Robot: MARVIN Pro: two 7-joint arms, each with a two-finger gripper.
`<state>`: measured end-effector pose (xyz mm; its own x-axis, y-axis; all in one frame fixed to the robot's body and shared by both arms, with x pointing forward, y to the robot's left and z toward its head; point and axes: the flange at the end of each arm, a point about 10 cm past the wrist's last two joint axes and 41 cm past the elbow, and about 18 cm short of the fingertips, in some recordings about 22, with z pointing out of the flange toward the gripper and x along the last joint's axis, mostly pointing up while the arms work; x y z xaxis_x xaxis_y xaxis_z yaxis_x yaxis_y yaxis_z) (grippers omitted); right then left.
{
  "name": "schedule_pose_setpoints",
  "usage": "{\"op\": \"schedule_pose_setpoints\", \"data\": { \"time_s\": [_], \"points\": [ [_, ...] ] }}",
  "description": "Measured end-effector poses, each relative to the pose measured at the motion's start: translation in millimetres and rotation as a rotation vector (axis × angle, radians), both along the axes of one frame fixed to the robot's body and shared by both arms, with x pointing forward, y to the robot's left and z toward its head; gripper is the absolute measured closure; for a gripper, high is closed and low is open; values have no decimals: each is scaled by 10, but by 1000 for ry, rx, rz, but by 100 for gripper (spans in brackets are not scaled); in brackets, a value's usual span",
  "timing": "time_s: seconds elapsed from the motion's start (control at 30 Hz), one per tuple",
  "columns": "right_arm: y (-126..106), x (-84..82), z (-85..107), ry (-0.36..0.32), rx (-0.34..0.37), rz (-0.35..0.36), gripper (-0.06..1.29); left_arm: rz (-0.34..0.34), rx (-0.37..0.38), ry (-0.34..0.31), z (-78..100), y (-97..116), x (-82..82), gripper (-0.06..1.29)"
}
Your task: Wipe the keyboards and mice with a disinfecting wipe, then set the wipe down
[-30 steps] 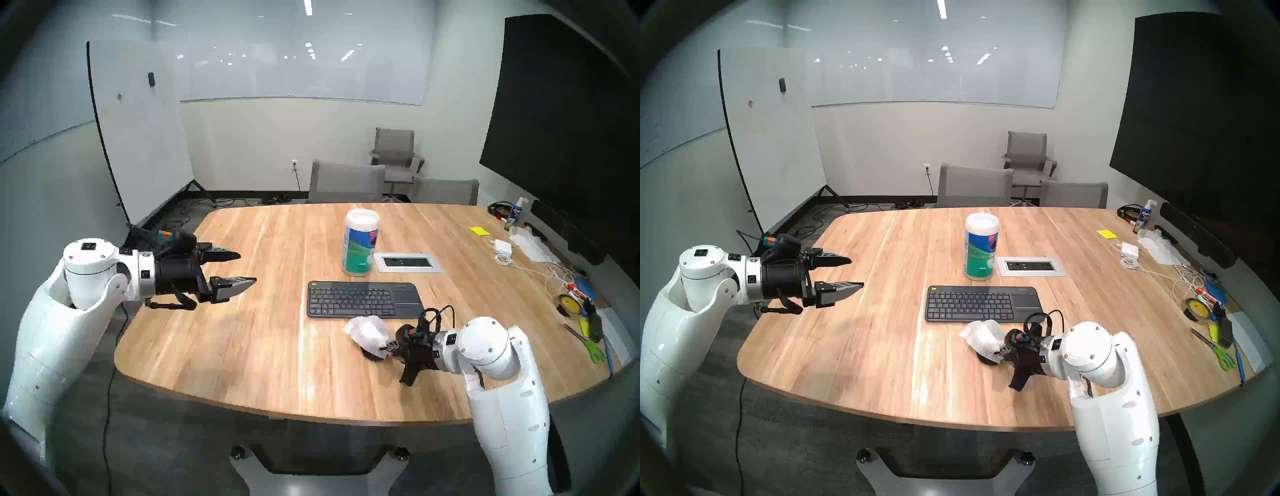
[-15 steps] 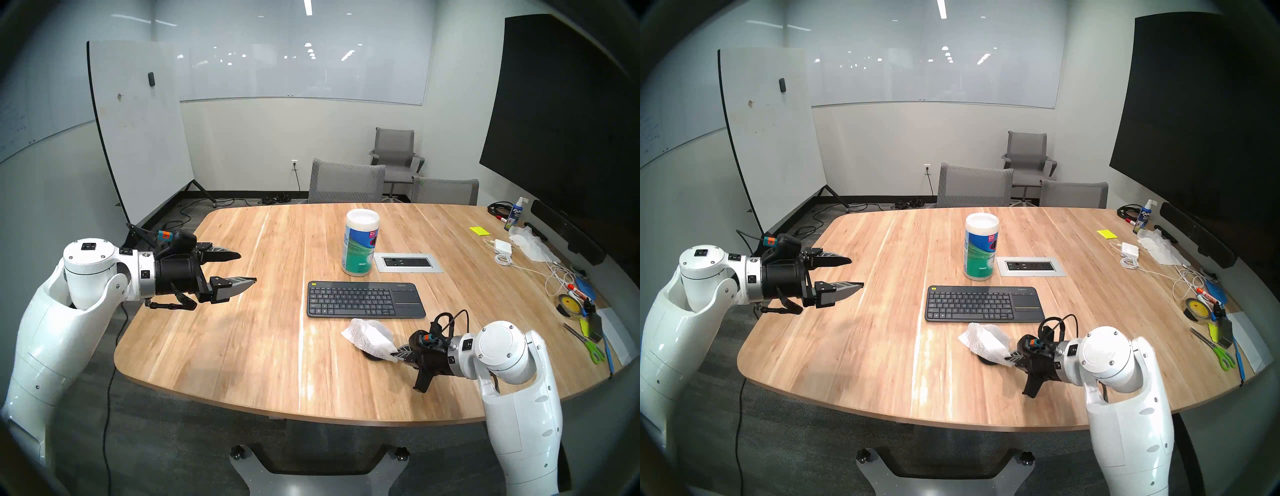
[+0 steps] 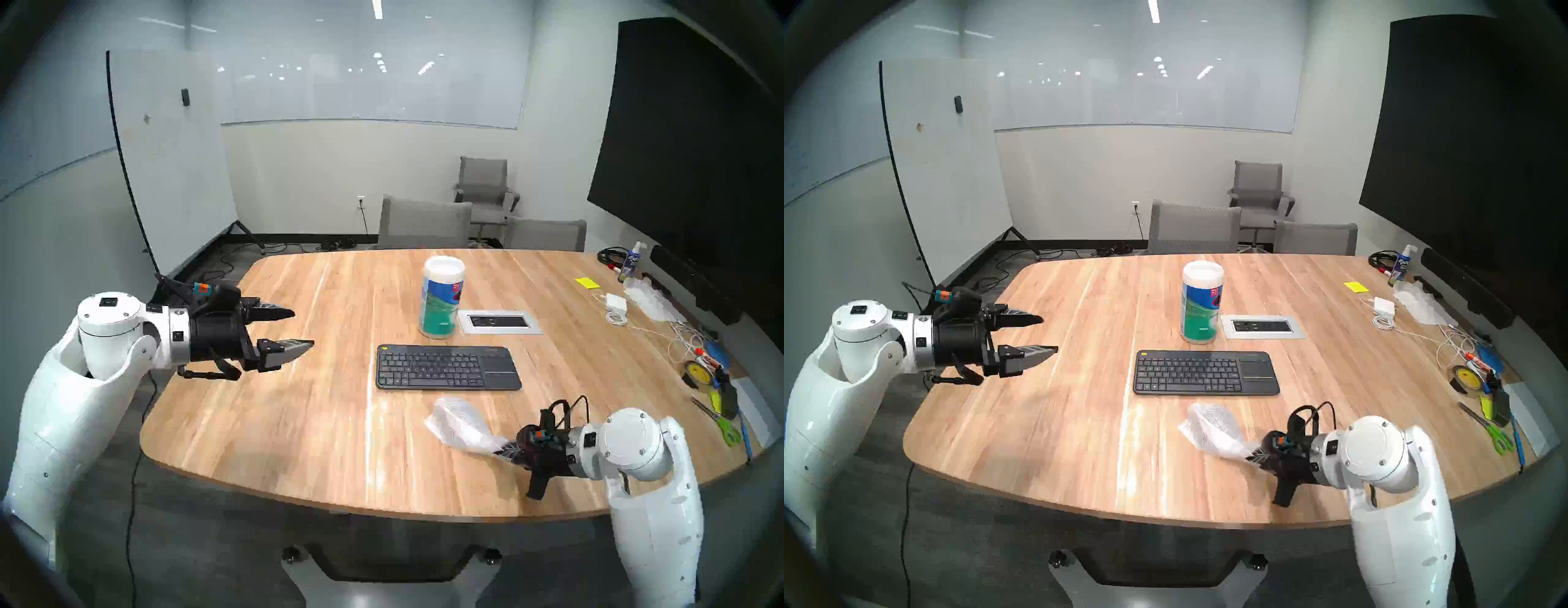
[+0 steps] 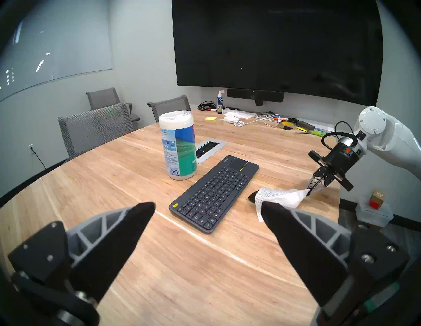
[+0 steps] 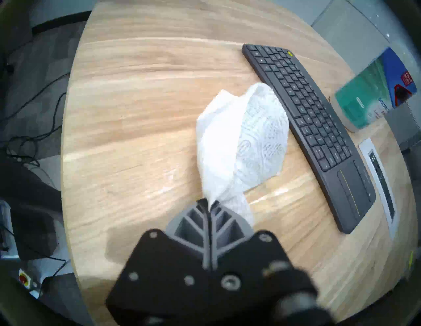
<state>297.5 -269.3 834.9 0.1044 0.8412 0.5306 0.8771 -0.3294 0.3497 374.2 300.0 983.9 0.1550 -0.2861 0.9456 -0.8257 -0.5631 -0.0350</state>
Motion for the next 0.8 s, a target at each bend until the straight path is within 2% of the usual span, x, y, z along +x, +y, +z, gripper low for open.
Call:
{"op": "schedule_pose_setpoints", "data": {
  "time_s": [0.23, 0.43, 0.8],
  "points": [
    [-159, -45, -39, 7, -29, 1, 125, 0, 0, 0, 0, 0, 0, -4],
    [-361, -29, -79, 15, -47, -25, 125, 0, 0, 0, -1, -1, 0, -4],
    [-712, 138, 3, -13, -43, -106, 125, 0, 0, 0, -1, -1, 0, -4]
  ]
}}
